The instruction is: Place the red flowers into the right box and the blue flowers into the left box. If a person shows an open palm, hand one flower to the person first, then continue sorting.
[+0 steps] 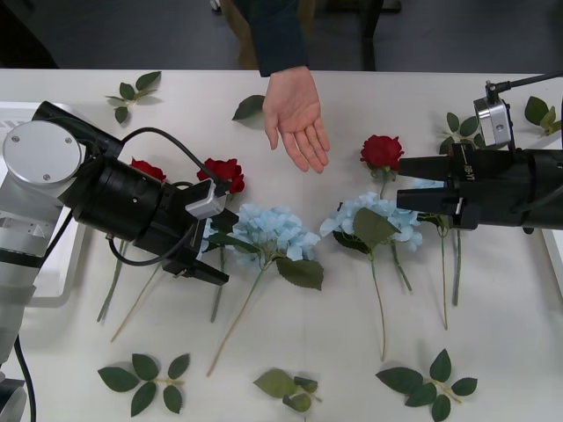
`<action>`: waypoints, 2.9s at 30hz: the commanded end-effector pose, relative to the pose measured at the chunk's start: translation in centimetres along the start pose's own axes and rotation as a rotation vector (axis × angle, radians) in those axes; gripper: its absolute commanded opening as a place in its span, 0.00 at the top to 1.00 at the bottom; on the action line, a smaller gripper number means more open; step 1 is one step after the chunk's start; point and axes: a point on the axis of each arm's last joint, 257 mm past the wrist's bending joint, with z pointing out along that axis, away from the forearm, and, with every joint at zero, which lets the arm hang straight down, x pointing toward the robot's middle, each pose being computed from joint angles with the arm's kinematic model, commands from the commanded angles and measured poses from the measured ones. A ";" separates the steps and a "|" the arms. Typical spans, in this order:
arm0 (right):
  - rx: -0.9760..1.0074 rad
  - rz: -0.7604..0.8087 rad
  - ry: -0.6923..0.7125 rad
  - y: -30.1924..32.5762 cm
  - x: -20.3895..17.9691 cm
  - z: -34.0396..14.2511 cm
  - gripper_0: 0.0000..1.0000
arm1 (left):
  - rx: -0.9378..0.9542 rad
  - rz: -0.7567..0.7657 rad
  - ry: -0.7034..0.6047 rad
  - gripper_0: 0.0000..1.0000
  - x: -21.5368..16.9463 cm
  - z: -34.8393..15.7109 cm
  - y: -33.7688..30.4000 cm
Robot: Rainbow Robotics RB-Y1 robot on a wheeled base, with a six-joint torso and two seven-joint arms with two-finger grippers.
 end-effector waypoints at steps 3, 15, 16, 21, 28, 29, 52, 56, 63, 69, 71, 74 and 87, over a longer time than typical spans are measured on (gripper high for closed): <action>0.014 -0.042 0.009 0.0 -1.0 -1.0 0.00 | -0.011 -0.021 -0.003 0.00 -1.1 -0.5 0.7; 0.014 -0.042 0.009 0.0 -1.0 -1.0 0.00 | -0.011 -0.021 -0.003 0.00 -1.1 -0.5 0.7; 0.014 -0.042 0.009 0.0 -1.0 -1.0 0.00 | -0.011 -0.021 -0.003 0.00 -1.1 -0.5 0.7; 0.014 -0.042 0.009 0.0 -1.0 -1.0 0.00 | -0.011 -0.021 -0.003 0.00 -1.1 -0.5 0.7; 0.014 -0.042 0.009 0.0 -1.0 -1.0 0.00 | -0.011 -0.021 -0.003 0.00 -1.1 -0.5 0.7; 0.014 -0.042 0.009 0.0 -1.0 -1.0 0.00 | -0.011 -0.021 -0.003 0.00 -1.1 -0.5 0.7; 0.014 -0.042 0.009 0.0 -1.0 -1.0 0.00 | -0.011 -0.021 -0.003 0.00 -1.1 -0.5 0.7; 0.014 -0.042 0.009 0.0 -1.0 -1.0 0.00 | -0.011 -0.021 -0.003 0.00 -1.1 -0.5 0.7; 0.014 -0.042 0.009 0.0 -1.0 -1.0 0.00 | -0.011 -0.021 -0.003 0.00 -1.1 -0.5 0.7; 0.018 0.030 -0.012 0.1 0.6 -1.2 0.00 | -0.011 -0.021 -0.003 0.00 -1.1 -0.5 0.7; 0.012 0.040 -0.026 0.2 0.1 -1.4 0.00 | -0.011 -0.021 -0.003 0.00 -1.1 -0.5 0.7; 0.018 0.051 -0.044 0.0 -1.0 -2.1 0.00 | -0.011 -0.021 -0.003 0.00 -1.1 -0.5 0.7; 0.305 0.031 0.118 -8.3 -1.0 -13.0 0.00 | -0.011 -0.021 -0.003 0.00 -1.1 -0.5 0.7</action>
